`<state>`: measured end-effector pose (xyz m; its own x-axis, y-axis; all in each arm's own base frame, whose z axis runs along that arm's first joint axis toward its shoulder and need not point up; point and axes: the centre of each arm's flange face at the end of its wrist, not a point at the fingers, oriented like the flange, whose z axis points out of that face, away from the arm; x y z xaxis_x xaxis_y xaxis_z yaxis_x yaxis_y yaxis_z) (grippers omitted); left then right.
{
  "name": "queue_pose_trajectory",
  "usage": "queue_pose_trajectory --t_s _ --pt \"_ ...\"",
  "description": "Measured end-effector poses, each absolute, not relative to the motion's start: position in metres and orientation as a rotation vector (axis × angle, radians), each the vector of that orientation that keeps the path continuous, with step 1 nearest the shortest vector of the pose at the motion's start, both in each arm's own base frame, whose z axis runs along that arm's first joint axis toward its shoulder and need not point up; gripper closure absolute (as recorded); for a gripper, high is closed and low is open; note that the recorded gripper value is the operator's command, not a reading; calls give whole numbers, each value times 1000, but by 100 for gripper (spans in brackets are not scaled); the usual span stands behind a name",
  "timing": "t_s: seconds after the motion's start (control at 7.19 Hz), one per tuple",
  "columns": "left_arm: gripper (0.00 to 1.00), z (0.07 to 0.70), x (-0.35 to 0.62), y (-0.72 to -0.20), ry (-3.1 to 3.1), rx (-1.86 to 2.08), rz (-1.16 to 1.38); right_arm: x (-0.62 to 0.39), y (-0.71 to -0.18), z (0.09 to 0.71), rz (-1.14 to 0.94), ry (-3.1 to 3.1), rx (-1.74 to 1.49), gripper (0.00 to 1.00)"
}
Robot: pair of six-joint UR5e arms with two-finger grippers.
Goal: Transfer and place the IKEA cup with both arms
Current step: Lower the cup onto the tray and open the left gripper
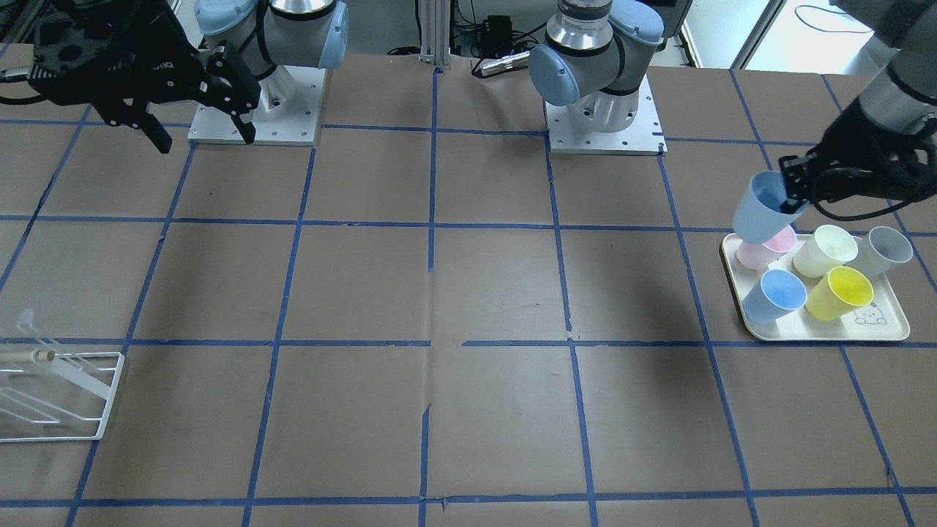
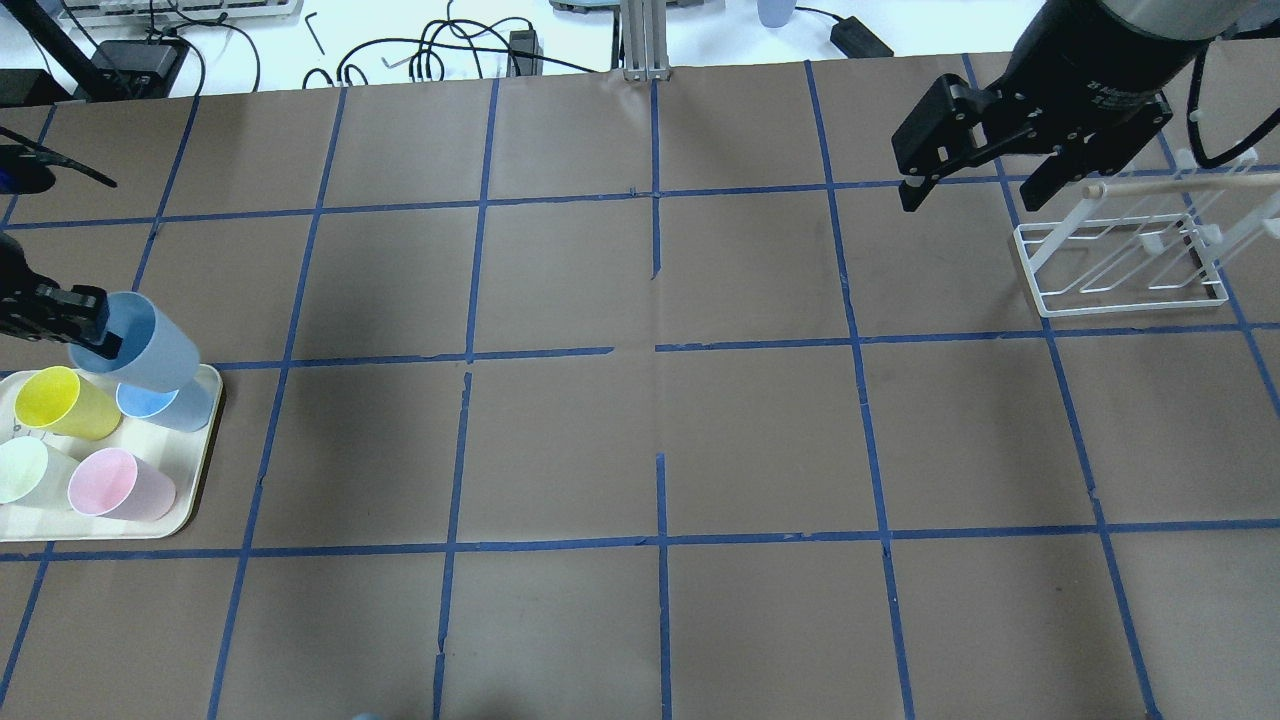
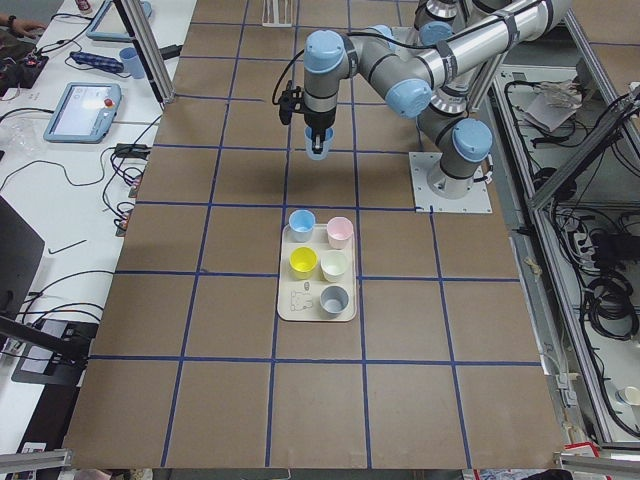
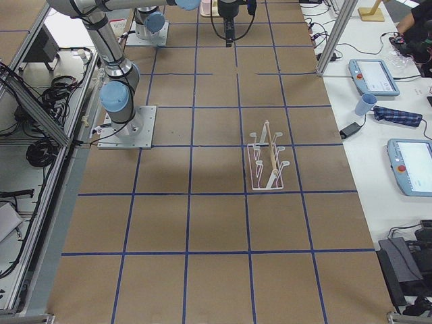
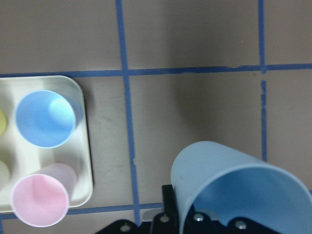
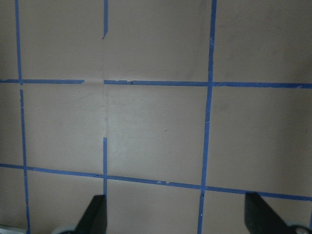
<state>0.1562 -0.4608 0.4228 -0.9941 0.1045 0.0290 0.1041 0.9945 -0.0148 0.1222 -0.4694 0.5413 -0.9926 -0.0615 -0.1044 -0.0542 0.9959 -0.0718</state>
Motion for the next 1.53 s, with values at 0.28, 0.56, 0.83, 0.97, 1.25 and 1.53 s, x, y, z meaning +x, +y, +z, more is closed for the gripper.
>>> queue_pose_trajectory --t_s 0.28,0.56,0.83,0.97,1.25,1.53 --pt "100 422 250 -472 -3117 -301 -8 124 -475 534 -209 3103 -103 0" --pt "100 401 351 -472 -3081 -403 -29 129 -477 533 -270 3117 -102 0" --pt "100 366 425 -489 -3037 -482 -32 132 -485 530 -296 3104 -67 0" --pt "100 345 455 -500 -3013 -500 -25 133 -491 529 -330 3098 -57 0" --pt "100 298 486 -518 -2959 -503 -16 134 -496 530 -359 3092 -37 0" --pt "100 263 497 -526 -2926 -501 -27 134 -509 533 -367 3090 -8 0"
